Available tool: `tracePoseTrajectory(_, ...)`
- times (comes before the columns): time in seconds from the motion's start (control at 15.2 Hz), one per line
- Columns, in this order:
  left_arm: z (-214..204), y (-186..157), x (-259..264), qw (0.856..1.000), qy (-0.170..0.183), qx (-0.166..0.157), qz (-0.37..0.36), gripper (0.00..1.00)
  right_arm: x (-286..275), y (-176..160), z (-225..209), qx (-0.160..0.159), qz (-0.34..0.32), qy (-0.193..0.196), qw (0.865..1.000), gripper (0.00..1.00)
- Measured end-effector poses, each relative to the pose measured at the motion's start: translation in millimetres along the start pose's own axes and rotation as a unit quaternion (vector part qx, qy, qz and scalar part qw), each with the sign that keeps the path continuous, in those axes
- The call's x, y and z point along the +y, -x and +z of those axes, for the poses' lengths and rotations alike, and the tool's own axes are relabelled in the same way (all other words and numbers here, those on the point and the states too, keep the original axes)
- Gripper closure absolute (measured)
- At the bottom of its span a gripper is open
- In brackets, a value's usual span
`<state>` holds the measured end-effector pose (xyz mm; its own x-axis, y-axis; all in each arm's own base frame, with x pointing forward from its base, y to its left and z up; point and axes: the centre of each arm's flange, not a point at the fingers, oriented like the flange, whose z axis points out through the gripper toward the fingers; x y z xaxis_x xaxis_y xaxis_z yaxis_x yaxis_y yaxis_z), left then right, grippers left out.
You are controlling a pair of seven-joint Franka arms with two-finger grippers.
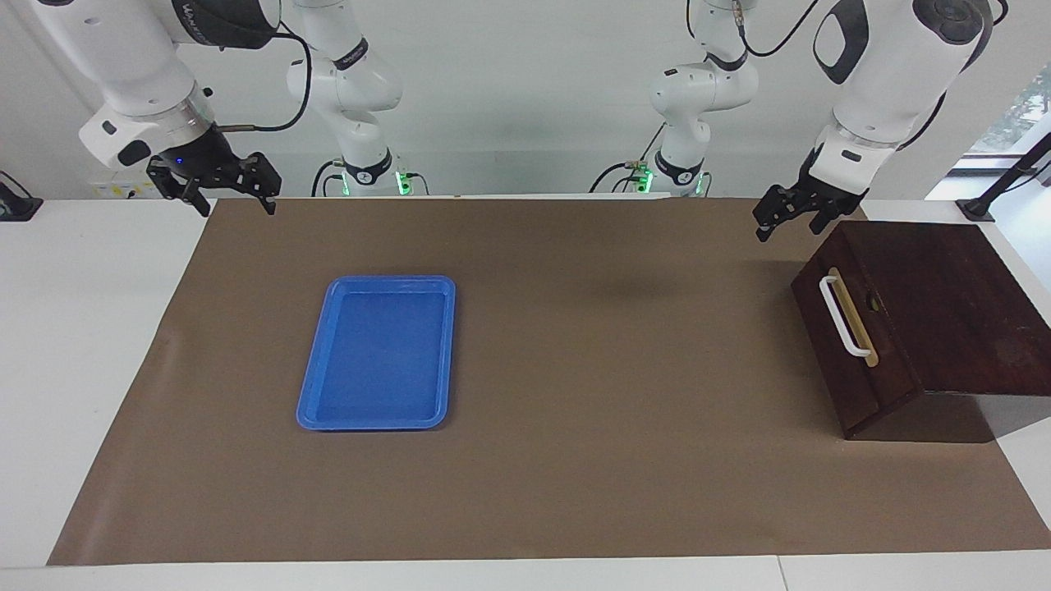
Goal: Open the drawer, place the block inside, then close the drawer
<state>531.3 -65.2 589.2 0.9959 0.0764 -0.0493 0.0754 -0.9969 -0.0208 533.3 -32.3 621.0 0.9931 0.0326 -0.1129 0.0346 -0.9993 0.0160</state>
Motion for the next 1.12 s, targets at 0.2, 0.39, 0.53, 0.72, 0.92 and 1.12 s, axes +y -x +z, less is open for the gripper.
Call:
tracePoseTrajectory(0.2,0.0,0.1,0.4,1.000,0.000,0.000,0.005,0.00,0.0,0.0,0.0,0.000,0.000,0.000,1.000,0.00)
tracePoseTrajectory(0.39,0.2,0.3,0.5,0.999,0.000,-0.001,0.042,0.00,0.0,0.0,0.0,0.000,0.000,0.000,1.000,0.00)
tracePoseTrajectory(0.53,0.7,0.9,0.4,0.998,-0.001,-0.004,0.065,0.00,0.0,0.0,0.0,0.000,0.000,0.000,1.000,0.00)
tracePoseTrajectory(0.72,0.9,1.1,0.6,0.997,-0.001,-0.005,0.080,0.00,0.0,0.0,0.0,0.000,0.000,0.000,1.000,0.00)
tracePoseTrajectory(0.92,1.0,1.6,2.6,0.996,-0.001,-0.005,0.085,0.00,0.0,0.0,0.0,0.000,0.000,0.000,1.000,0.00)
tracePoseTrajectory(1.12,1.0,1.8,3.0,0.996,-0.001,-0.006,0.085,0.00,0.0,0.0,0.0,0.000,0.000,0.000,1.000,0.00)
